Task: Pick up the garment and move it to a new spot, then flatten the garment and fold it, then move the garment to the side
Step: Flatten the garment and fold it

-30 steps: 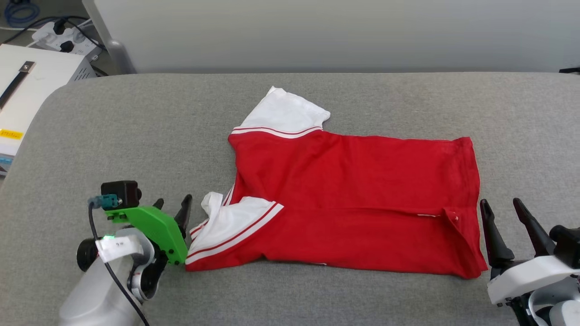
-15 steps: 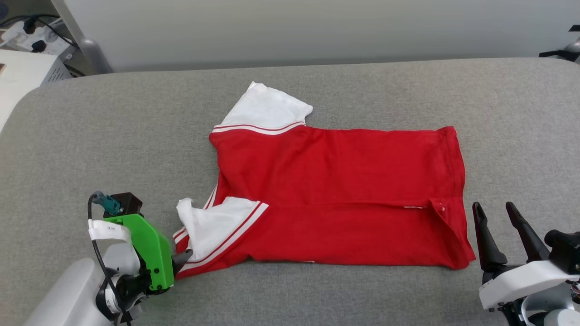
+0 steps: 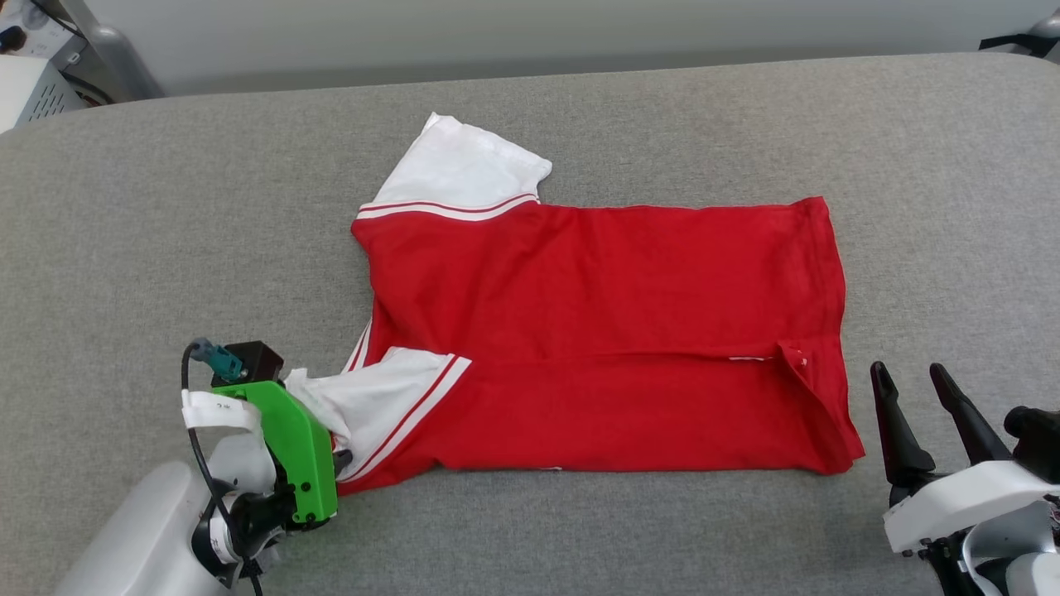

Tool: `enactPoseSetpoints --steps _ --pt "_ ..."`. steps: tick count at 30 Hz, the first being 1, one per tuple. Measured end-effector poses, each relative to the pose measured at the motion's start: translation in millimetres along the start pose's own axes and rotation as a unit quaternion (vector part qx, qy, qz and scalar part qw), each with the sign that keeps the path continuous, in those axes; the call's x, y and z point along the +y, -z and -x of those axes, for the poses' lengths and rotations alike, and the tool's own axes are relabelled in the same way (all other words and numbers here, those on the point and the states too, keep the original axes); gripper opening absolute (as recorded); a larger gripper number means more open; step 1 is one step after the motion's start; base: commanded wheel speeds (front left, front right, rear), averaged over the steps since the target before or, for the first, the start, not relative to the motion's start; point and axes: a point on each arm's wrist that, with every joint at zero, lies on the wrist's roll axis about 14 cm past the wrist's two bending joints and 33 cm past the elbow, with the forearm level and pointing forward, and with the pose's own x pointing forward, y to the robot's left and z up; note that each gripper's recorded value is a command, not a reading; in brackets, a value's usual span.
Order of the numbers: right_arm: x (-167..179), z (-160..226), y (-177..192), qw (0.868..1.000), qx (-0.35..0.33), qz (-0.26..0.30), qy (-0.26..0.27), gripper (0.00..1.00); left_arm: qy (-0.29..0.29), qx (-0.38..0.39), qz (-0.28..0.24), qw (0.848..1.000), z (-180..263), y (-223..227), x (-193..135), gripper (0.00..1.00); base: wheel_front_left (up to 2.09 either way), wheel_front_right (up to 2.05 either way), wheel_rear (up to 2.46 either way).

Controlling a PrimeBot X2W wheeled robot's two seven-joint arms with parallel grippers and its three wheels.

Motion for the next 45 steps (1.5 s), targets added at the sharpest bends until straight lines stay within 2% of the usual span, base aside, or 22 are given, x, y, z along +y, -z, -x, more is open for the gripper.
enactPoseSetpoints --steps 4,8,12,17,23,31,32,33,34,37,45 --pt "-10 2 3 1.0 0.025 -0.011 0.009 1.0 0.002 -0.016 -0.002 1.0 2 -3 -2 0.0 0.0 0.0 0.0" --pt "-21 8 18 0.995 0.098 -0.012 0.013 1.0 0.002 -0.046 -0.011 0.999 10 -9 -4 0.0 0.0 0.0 0.0" --pt "-27 17 38 0.98 0.2 -0.003 0.005 1.0 0.008 -0.08 -0.023 0.997 23 -17 -11 0.0 0.0 0.0 0.0" --pt "-11 18 52 0.962 0.27 0.005 -0.031 1.0 0.01 -0.118 -0.036 0.992 41 -30 -17 0.0 0.0 0.0 0.0" --pt "12 3 59 0.949 0.307 0.024 -0.073 1.0 0.009 -0.13 -0.044 0.99 45 -34 -19 0.0 0.0 0.0 0.0" --pt "14 -4 99 0.919 0.385 0.03 -0.079 1.0 0.009 -0.12 -0.037 0.992 35 -28 -16 0.0 0.0 0.0 0.0" --pt "15 -3 104 0.915 0.396 0.027 -0.079 0.43 0.009 -0.118 -0.035 0.992 33 -27 -16 0.0 0.0 0.0 0.0" --pt "17 -4 107 0.912 0.401 0.024 -0.08 0.28 0.01 -0.116 -0.033 0.993 32 -26 -16 0.0 0.0 0.0 0.0" --pt "17 -5 109 0.911 0.403 0.024 -0.082 0.0 0.01 -0.115 -0.031 0.993 31 -25 -15 0.0 0.0 0.0 0.0" --pt "24 -12 104 0.913 0.397 0.027 -0.094 0.0 0.008 -0.13 -0.029 0.991 33 -27 -13 0.0 0.0 0.0 0.0" --pt "29 -6 75 0.928 0.355 0.038 -0.103 0.0 0.008 -0.16 -0.029 0.987 52 -19 -16 0.0 0.0 0.0 0.0"
